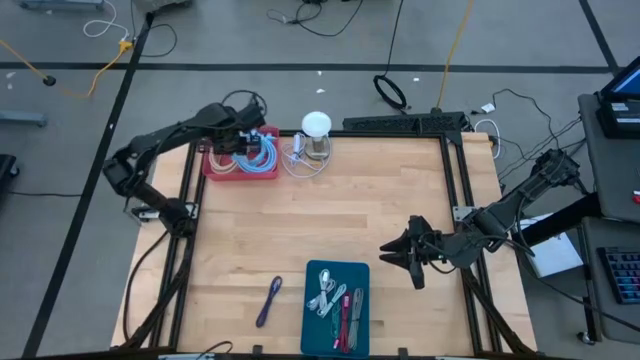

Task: Pick & Place USB Port
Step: Put the purple USB cable into the blue bin

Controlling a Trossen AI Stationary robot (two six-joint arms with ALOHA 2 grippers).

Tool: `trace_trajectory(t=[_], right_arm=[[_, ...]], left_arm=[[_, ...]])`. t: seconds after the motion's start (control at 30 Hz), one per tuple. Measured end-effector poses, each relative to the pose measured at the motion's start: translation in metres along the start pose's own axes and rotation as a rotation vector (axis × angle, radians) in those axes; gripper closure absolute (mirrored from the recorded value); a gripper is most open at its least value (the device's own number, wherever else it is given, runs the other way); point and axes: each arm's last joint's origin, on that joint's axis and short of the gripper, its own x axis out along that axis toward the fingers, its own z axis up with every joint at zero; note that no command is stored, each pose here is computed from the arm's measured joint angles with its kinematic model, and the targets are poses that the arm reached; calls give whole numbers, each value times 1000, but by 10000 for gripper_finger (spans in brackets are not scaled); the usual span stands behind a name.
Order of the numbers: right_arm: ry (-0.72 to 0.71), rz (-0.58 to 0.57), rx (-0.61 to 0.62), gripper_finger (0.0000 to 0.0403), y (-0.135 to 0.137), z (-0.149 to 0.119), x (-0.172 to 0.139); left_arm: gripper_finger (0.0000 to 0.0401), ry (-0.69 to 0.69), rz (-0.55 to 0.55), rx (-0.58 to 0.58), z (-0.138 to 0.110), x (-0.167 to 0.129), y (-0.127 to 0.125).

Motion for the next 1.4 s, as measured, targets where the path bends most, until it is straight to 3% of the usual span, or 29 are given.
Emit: trace_trajectory(t=[0.13,0.3,0.5,0.6,0.7,0.87,1.07,1.2,1.4], right_arm=[[0,0,-7,291,0,0,0],[0,-1,-38,291,0,0,0],[-13,-23,-59,291,-4,4,3],[-21,-37,-61,291,-7,7,5],[-27,-50,-58,291,-9,9,7],[-35,-64,-71,291,-12,12,9],[-1,-42,-59,291,-18,17,13],[21,-20,-42,291,-23,22,16],[40,10,-20,291,-25,25,18]], left_arm=[[248,-13,-110,-12,-3,-22,18],[247,75,-404,215,-36,-55,11],[247,176,-644,534,-138,-100,-16],[247,171,-704,545,-193,-117,-21],[247,156,-741,477,-244,-126,-20],[247,212,-708,392,-315,-120,-16],[246,403,-534,452,-379,-88,-31],[246,479,-527,479,-400,-71,-49],[246,434,-450,511,-404,-54,-56]])
